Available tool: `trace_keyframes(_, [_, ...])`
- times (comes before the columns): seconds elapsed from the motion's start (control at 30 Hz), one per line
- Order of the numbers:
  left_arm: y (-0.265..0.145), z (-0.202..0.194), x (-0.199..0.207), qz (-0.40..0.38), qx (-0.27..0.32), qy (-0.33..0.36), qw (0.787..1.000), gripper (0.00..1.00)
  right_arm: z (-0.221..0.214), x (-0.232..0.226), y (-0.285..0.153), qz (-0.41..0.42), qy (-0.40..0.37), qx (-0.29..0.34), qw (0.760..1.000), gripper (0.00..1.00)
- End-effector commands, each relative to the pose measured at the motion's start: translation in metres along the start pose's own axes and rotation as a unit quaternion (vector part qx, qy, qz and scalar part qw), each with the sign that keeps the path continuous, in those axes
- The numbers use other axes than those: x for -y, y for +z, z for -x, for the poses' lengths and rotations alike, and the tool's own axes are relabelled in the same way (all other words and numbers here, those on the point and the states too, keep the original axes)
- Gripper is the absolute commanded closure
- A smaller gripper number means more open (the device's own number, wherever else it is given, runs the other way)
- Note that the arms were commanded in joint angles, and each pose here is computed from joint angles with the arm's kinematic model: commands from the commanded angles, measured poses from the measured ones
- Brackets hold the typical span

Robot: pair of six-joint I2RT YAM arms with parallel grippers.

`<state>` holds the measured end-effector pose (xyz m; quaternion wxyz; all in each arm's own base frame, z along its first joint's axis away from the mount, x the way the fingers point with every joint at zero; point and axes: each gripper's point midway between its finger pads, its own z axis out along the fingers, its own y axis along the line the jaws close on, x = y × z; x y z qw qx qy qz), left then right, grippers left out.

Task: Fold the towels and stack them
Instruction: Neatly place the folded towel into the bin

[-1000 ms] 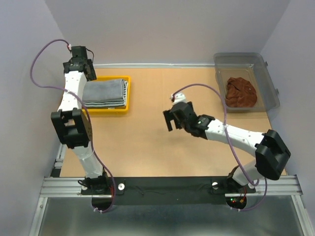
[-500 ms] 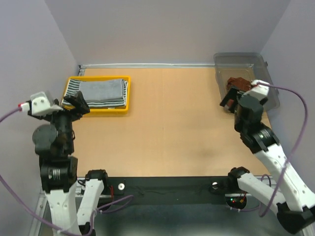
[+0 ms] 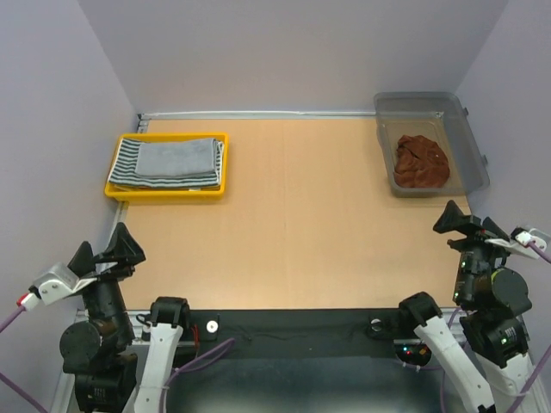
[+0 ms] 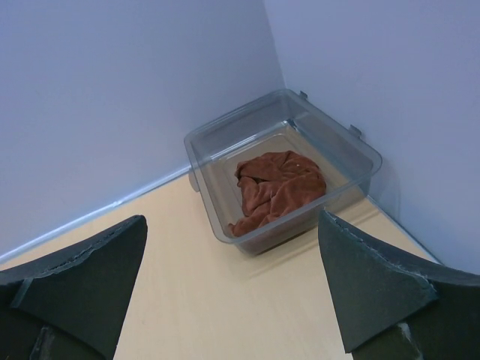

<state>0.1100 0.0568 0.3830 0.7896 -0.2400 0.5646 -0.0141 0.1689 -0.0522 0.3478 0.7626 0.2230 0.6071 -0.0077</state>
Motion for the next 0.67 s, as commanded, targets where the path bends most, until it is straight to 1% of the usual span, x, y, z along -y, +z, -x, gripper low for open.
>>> trace_keyframes(0.0, [-0.012, 0.016, -0.016, 0.023, 0.053, -0.031, 0.998, 0.01, -0.005, 0.004, -0.007, 0.019, -0.016, 0.010, 1.000, 0.00])
trace_keyframes(0.27, [-0.012, 0.005, -0.027, 0.041, 0.062, -0.042, 0.996, 0.01, -0.021, -0.003, -0.004, 0.035, -0.026, -0.003, 0.999, 0.00])
trace_keyframes(0.47, [-0.013, 0.003, -0.030, 0.045, 0.075, -0.057, 0.995, 0.01, -0.020, 0.000, -0.006, 0.034, -0.021, 0.003, 0.999, 0.00])
trace_keyframes(0.63, [-0.007, -0.004, -0.029, 0.047, 0.067, -0.053, 0.995, 0.01, -0.018, 0.000, -0.007, 0.036, -0.019, 0.008, 0.999, 0.00])
